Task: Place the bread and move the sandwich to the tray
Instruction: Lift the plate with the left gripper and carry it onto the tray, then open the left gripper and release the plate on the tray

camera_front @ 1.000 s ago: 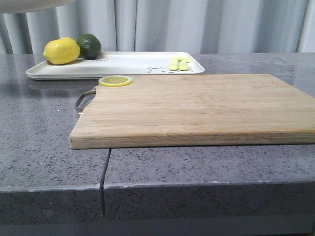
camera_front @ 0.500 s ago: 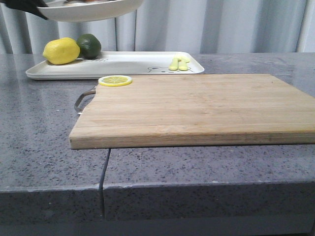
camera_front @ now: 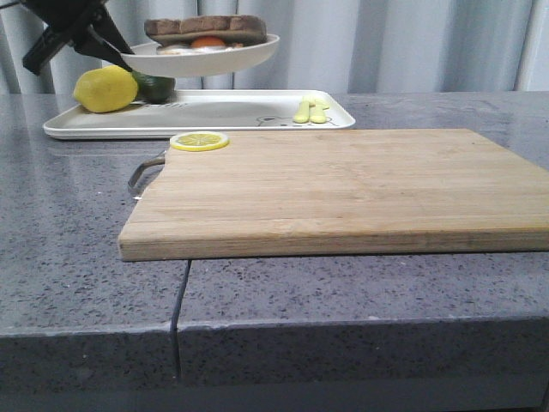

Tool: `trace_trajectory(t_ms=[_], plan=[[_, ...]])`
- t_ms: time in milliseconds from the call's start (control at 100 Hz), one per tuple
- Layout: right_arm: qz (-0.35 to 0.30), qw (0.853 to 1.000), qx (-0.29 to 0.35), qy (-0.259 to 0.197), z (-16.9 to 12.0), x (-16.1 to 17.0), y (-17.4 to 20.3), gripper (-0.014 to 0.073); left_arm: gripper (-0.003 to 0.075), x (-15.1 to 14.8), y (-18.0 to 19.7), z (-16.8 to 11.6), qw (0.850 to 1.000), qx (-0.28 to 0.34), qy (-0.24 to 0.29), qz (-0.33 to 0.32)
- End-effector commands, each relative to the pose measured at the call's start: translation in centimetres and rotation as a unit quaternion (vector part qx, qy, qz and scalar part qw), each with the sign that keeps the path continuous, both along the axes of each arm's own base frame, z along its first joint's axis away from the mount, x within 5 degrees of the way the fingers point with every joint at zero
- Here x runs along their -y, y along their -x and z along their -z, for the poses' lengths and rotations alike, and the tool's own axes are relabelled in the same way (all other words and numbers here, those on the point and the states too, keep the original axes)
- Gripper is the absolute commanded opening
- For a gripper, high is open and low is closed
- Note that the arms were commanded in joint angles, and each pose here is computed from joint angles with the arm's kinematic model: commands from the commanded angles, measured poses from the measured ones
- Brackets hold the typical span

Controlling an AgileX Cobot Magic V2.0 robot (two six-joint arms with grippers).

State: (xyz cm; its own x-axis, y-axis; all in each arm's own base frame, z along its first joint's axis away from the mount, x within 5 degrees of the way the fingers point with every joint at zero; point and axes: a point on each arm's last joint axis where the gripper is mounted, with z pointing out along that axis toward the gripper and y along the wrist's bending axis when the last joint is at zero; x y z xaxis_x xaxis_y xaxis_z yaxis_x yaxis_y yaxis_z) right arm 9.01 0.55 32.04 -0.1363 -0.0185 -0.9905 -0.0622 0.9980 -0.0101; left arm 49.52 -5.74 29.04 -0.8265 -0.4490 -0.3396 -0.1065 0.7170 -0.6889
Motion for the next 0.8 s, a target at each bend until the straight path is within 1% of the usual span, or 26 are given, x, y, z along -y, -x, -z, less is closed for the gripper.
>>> trace_trajectory(t_ms=[0, 170, 330, 430, 600, 790], plan=[[0.001, 0.999, 0.052, 0.0, -1.6, 0.0, 0.0, 0.0456, -0.002, 0.7, 0.4, -4.4, 0.998, 0.057, 0.039, -0.007], [0.001, 0.999, 0.052, 0.0, -1.6, 0.0, 0.0, 0.0456, -0.002, 0.5, -0.4, -3.4, 0.999, 0.051, 0.015, -0.011], [0.001, 0.999, 0.053, 0.0, -1.6, 0.0, 0.0, 0.0456, -0.002, 0.7, -0.8, -2.1, 0.999, 0.034, 0.014, -0.007], [0.001, 0.999, 0.053, 0.0, -1.6, 0.0, 0.0, 0.0456, -0.002, 1.3, -1.1, -1.1, 1.0, 0.025, 0.013, -0.001], [0.001, 0.999, 0.053, 0.0, -1.6, 0.0, 0.0, 0.0456, -0.002, 1.9, -1.2, -0.8, 1.0, 0.027, -0.002, 0.003], [0.001, 0.999, 0.052, 0.0, -1.6, 0.0, 0.0, 0.0456, -0.002, 1.9, -1.3, -0.6, 1.0, 0.031, -0.001, -0.001]])
